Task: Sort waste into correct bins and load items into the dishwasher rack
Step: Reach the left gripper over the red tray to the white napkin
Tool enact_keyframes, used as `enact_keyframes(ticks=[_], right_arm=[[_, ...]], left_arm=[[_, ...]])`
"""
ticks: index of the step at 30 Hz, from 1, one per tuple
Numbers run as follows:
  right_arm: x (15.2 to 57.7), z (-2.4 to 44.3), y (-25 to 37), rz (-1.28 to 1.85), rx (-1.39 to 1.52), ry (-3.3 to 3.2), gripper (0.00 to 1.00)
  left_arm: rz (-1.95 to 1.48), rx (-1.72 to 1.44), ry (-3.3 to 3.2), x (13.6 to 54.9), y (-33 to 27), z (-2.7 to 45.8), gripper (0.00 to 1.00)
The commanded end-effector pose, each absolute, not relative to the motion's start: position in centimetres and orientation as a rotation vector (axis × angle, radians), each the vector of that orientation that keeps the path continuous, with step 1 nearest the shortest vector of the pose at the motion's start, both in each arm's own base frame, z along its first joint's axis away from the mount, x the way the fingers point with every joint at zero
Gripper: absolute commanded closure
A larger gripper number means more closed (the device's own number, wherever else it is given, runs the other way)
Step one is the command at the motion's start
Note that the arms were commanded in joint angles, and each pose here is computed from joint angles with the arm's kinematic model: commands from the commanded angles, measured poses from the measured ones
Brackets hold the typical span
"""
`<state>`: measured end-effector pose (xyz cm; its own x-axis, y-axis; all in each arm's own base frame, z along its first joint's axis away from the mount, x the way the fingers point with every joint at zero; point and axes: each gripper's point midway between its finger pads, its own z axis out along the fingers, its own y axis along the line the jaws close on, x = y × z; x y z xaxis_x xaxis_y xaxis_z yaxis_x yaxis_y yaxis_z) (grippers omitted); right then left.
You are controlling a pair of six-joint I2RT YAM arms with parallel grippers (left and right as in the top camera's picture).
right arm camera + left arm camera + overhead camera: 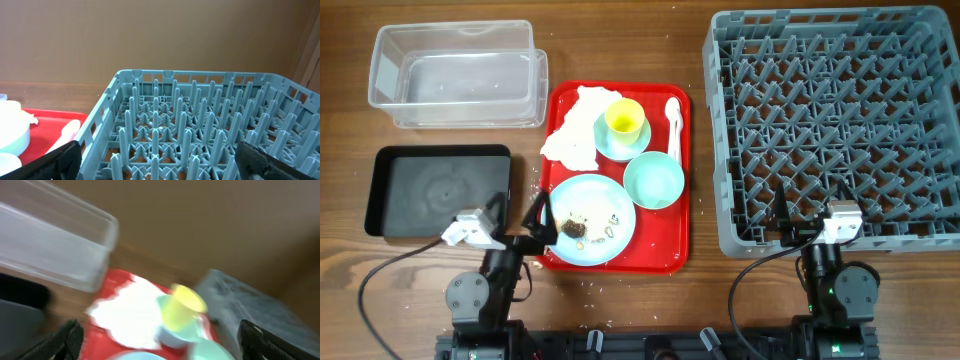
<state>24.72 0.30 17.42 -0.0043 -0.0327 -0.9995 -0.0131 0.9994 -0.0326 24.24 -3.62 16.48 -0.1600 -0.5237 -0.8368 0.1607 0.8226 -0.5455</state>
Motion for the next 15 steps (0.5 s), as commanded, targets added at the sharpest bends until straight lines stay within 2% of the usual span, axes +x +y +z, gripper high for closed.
enact_keyframes(ticks=[1, 3, 9, 15], right_arm=[[24.7, 17.6, 0.2, -0.035, -0.047, 1.568, 0.00], [24.7, 17.6, 0.2, -0.035, -0.047, 1.568, 0.01], [24.7, 17.6, 0.2, -0.035, -0.047, 1.568, 0.00], [24.7, 17.6, 0.2, -0.035, -0.047, 1.568, 0.00]], left_arm=[[-1.034, -0.217, 1.690, 22.1, -8.8, 16.7, 0.00], [-1.056, -0.230, 1.691, 22.1, -8.9, 16.7, 0.00], [-1.335, -0.540, 1.654, 22.1, -8.9, 17.6, 0.00], [-1.398, -0.404, 1.520, 21.3, -9.4, 21.6, 0.00]])
